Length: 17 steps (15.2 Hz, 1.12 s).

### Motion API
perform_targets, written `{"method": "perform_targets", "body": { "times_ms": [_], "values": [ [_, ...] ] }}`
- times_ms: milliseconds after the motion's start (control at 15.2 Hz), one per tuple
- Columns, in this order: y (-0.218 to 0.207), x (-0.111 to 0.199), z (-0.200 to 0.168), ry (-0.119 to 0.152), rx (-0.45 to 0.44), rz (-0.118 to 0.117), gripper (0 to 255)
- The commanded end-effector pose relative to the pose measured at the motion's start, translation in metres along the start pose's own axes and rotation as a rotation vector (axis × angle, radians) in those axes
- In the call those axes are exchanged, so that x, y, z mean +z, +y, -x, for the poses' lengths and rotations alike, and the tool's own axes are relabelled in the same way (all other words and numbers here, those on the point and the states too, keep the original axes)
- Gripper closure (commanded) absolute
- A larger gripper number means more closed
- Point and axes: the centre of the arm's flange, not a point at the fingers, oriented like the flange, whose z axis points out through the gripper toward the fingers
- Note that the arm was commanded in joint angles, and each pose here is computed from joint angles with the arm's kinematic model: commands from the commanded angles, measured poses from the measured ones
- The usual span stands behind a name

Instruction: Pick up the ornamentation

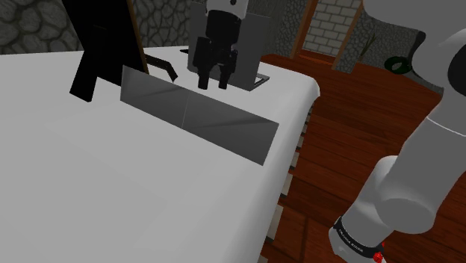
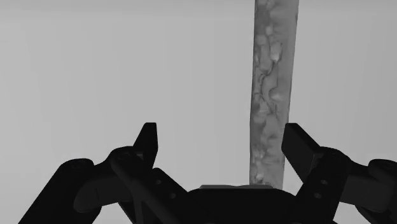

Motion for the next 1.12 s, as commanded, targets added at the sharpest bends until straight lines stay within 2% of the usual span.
{"method": "perform_targets", "body": {
  "times_ms": [0, 198, 792, 858, 1056],
  "values": [
    [-0.020, -0.004, -0.015, -0.004, -0.026, -0.010, 0],
    [-0.049, -0.006, -0.034, -0.010, -0.062, -0.023, 0],
    [-0.041, 0.033, -0.037, -0.010, -0.062, -0.023, 0],
    [-0.041, 0.033, -0.037, -0.010, -0.062, -0.023, 255],
    [-0.042, 0.032, -0.038, -0.010, -0.062, -0.023, 255]
  ]
}}
